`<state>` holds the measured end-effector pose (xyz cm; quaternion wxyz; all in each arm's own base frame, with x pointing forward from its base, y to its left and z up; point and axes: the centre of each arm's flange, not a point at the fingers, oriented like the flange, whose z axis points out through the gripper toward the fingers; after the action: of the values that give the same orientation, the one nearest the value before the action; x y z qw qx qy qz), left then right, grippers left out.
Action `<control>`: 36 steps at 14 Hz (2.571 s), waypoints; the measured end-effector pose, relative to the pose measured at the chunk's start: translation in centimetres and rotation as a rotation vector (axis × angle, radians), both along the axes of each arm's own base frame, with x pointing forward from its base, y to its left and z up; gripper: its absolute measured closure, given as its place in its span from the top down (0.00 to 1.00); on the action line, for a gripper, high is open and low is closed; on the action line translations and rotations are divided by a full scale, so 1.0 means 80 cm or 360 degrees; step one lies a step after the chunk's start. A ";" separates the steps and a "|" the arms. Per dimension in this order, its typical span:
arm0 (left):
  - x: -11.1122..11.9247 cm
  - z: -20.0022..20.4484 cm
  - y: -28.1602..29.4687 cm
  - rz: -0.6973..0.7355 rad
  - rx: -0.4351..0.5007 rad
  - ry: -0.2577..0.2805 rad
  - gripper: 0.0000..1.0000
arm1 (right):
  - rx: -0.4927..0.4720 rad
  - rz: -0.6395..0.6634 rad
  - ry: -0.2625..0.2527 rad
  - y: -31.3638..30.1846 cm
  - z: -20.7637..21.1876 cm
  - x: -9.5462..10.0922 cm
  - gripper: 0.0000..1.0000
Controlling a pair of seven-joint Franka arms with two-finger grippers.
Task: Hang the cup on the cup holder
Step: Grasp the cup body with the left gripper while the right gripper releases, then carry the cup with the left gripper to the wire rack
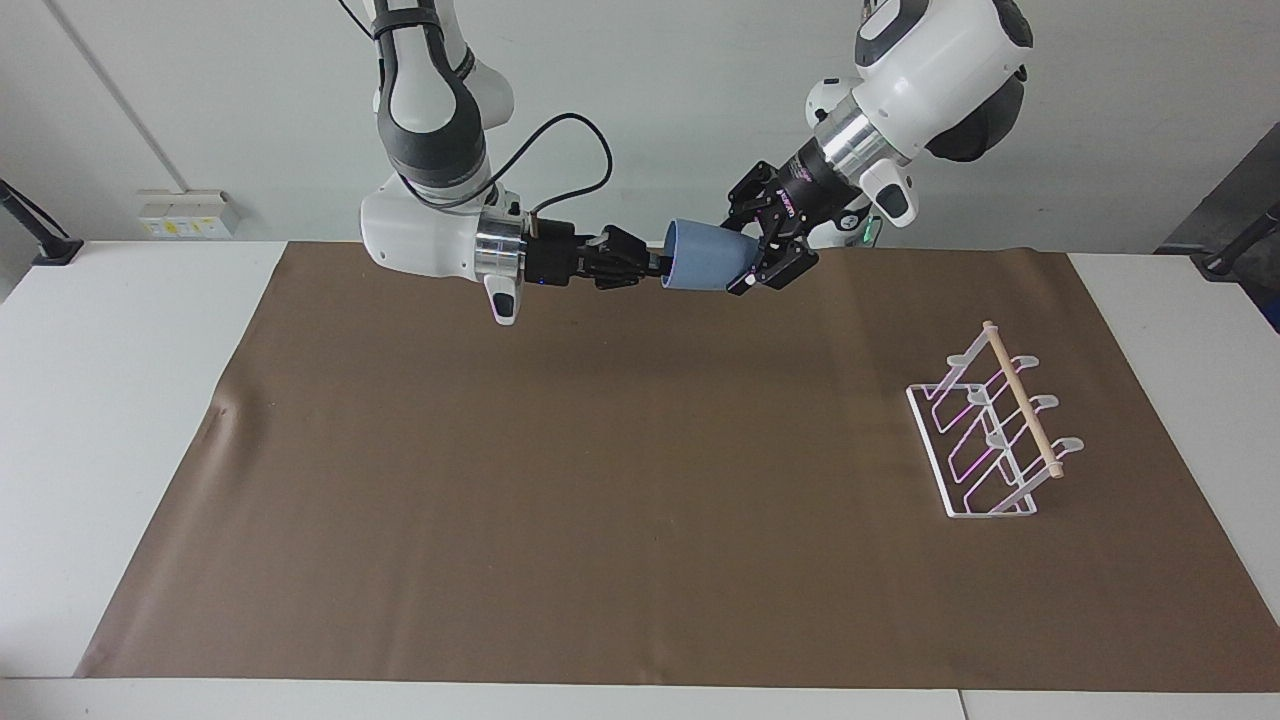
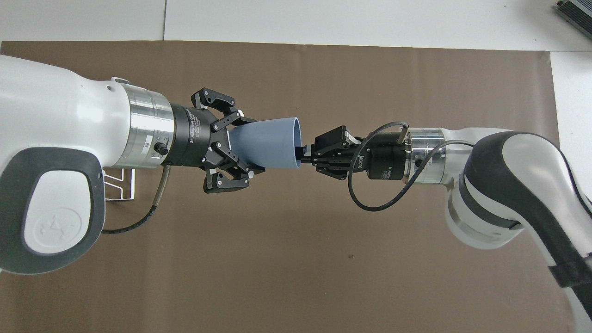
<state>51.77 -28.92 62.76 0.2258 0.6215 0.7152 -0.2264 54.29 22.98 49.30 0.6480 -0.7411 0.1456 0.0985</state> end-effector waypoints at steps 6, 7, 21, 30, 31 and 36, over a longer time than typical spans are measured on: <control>0.003 -0.002 0.007 0.0009 0.0097 -0.0051 0.77 | 0.0000 -0.0002 -0.0004 0.000 0.002 0.000 0.21; 0.006 -0.002 0.011 0.0018 0.0104 -0.0053 0.77 | 0.0001 -0.0004 -0.0010 -0.001 0.005 -0.001 0.31; 0.013 -0.073 0.060 -0.0529 0.0657 -0.0537 0.77 | -0.1062 0.0294 -0.0353 -0.121 0.000 0.003 1.00; 0.045 -0.104 0.170 -0.1030 0.1251 -0.0987 0.77 | -0.2006 0.0566 -0.0644 -0.189 0.005 0.019 1.00; 0.050 -0.106 0.184 -0.1073 0.1331 -0.1009 0.77 | -0.2065 0.0572 -0.0666 -0.196 0.012 0.022 1.00; 0.077 -0.126 0.241 -0.1305 0.1774 -0.1083 0.77 | -0.2217 0.0403 -0.0588 -0.253 0.057 0.032 1.00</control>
<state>57.95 -9.68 52.71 -0.0150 0.8941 0.3273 0.3055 56.89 2.78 53.89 0.0239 -0.9970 -0.0240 -0.0695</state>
